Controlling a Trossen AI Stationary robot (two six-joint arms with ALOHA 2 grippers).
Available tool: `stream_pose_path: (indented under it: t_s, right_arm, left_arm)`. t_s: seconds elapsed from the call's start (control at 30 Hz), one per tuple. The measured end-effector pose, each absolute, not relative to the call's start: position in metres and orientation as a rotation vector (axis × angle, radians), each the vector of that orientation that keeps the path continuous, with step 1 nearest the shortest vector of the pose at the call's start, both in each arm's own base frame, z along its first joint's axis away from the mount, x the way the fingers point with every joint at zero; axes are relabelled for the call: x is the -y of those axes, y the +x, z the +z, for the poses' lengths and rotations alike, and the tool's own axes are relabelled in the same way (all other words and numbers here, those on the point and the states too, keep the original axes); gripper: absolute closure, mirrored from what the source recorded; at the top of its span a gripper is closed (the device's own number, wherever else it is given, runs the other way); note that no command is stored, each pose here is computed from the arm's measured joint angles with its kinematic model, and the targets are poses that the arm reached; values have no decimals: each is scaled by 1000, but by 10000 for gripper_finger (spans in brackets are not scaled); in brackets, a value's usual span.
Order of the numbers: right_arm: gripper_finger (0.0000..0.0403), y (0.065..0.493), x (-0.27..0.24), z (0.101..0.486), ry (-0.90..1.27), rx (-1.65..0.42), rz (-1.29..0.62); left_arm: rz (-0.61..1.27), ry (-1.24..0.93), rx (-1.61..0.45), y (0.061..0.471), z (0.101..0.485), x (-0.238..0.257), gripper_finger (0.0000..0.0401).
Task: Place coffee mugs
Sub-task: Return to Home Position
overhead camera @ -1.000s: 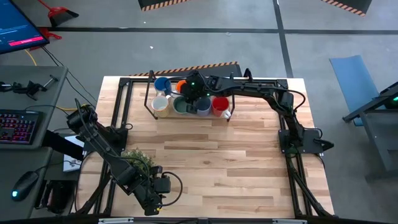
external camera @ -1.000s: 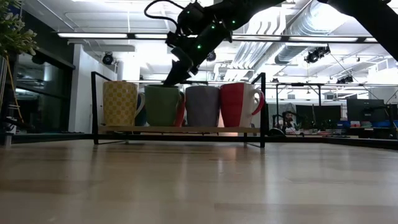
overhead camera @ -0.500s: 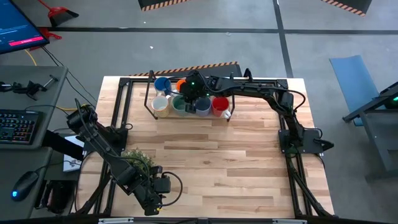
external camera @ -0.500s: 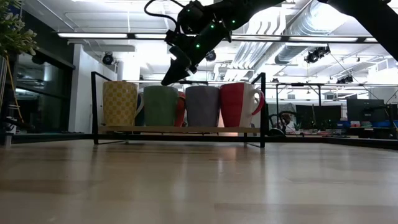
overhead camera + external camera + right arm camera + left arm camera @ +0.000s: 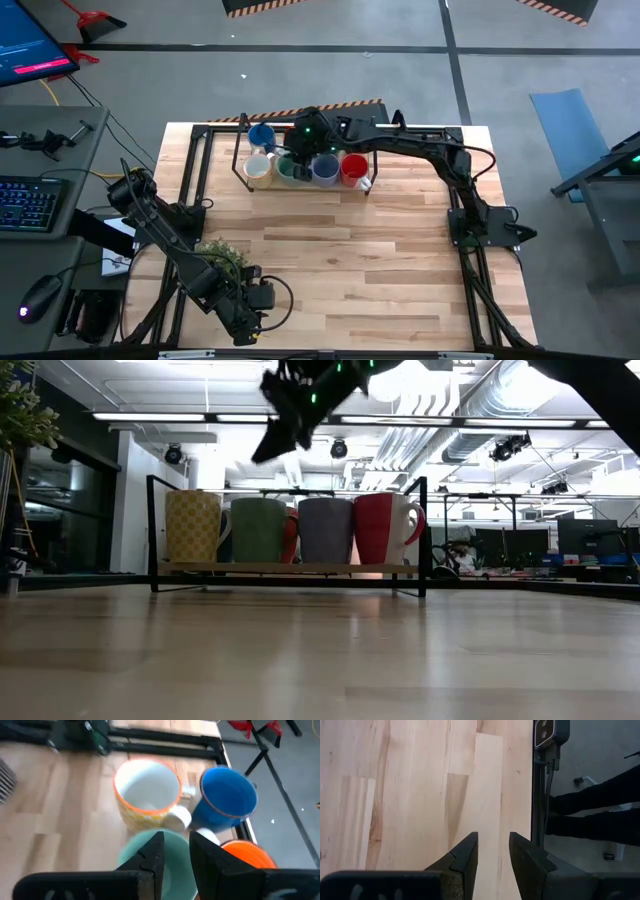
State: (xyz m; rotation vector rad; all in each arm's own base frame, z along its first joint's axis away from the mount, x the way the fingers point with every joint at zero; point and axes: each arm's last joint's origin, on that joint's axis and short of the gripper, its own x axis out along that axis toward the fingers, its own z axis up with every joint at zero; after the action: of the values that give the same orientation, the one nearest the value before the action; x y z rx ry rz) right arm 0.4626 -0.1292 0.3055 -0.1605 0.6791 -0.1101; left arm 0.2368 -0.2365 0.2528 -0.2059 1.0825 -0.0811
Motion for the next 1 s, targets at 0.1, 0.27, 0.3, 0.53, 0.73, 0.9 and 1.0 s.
stream_pose_path:
  t_s: [0.1, 0.27, 0.3, 0.53, 0.73, 0.9, 1.0]
  right_arm:
    - [335, 457, 120, 325, -101, -725, -106]
    - [335, 438, 102, 343, 11, -909, -89]
    - [335, 434, 98, 345, 30, -949, -83]
    - [335, 414, 60, 342, 147, -1208, -81]
    - [335, 413, 17, 341, 58, -1263, -126]
    - [335, 409, -22, 345, -68, -1250, -148]
    - [335, 406, -48, 347, -100, -1233, -150]
  left_arm:
    - [-76, -203, -1078, 237, 253, 236, 300]
    - [-77, -134, -1046, 238, 253, 235, 300]
    - [-85, -109, -1039, 238, 253, 235, 300]
    - [-131, 31, -1007, 239, 254, 234, 300]
    - [-141, 50, -1005, 239, 254, 234, 300]
    - [-143, 48, -1002, 239, 254, 235, 300]
    - [-144, 46, -1000, 239, 254, 235, 300]
